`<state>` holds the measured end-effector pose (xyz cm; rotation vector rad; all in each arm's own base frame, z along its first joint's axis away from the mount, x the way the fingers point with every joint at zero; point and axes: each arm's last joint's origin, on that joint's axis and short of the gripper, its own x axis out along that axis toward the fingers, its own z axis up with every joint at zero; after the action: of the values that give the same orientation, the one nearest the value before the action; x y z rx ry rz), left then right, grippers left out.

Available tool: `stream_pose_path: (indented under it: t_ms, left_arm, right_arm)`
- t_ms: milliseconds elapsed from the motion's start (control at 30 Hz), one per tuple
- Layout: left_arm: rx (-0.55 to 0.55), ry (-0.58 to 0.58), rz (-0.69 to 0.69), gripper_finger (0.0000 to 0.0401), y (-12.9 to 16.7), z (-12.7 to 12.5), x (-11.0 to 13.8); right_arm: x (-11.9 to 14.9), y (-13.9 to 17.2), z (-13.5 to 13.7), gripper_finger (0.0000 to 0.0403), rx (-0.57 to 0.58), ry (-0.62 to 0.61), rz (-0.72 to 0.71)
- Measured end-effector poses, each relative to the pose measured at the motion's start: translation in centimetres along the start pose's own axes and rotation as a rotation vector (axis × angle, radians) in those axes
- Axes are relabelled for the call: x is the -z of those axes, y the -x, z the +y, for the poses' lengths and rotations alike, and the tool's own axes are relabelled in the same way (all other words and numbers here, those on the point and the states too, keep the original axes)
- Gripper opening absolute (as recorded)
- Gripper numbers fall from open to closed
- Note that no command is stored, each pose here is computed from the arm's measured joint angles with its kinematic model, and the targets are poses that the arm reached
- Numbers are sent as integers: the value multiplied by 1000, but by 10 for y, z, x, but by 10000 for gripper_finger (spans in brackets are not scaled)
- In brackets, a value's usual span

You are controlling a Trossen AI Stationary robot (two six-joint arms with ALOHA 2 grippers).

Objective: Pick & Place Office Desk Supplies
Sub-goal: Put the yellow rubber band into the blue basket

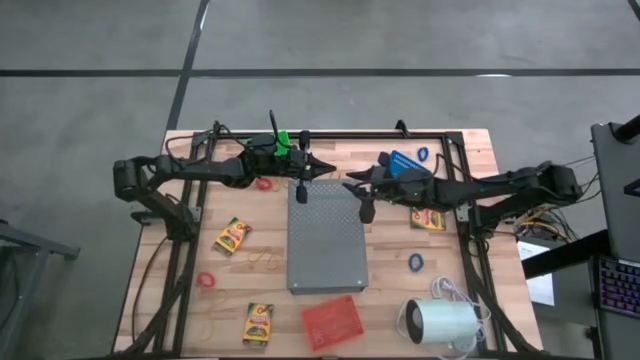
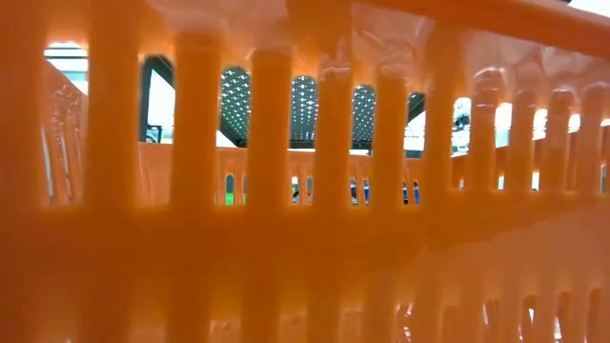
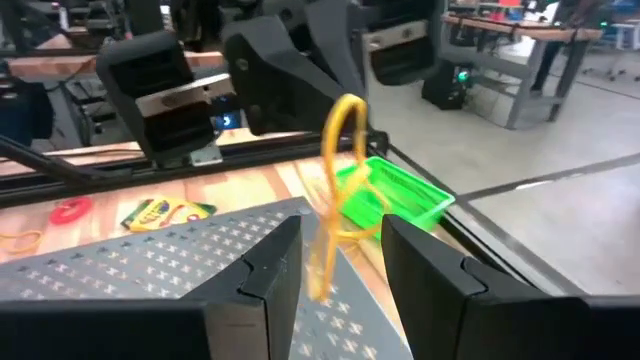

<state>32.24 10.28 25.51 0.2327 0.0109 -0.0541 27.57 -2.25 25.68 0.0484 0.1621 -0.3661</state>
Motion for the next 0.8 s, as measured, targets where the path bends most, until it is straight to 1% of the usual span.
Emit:
stream_pose_path:
  t_ms: [167,333,567,800]
  left_arm:
    - [0,0,0,7,0,0,0]
    - [0,1,1,7,0,0,0]
    - [6,11,25,7,0,-1,3]
    - [8,15,35,7,0,-1,4]
  right_arm:
    - [-2,-8,3,132,0,2,7]
    - [-4,-19,8,127,-60,-28,15]
    - [-2,-36,12,132,-45,10,38]
    - [-7,-37,12,122,-45,11,25]
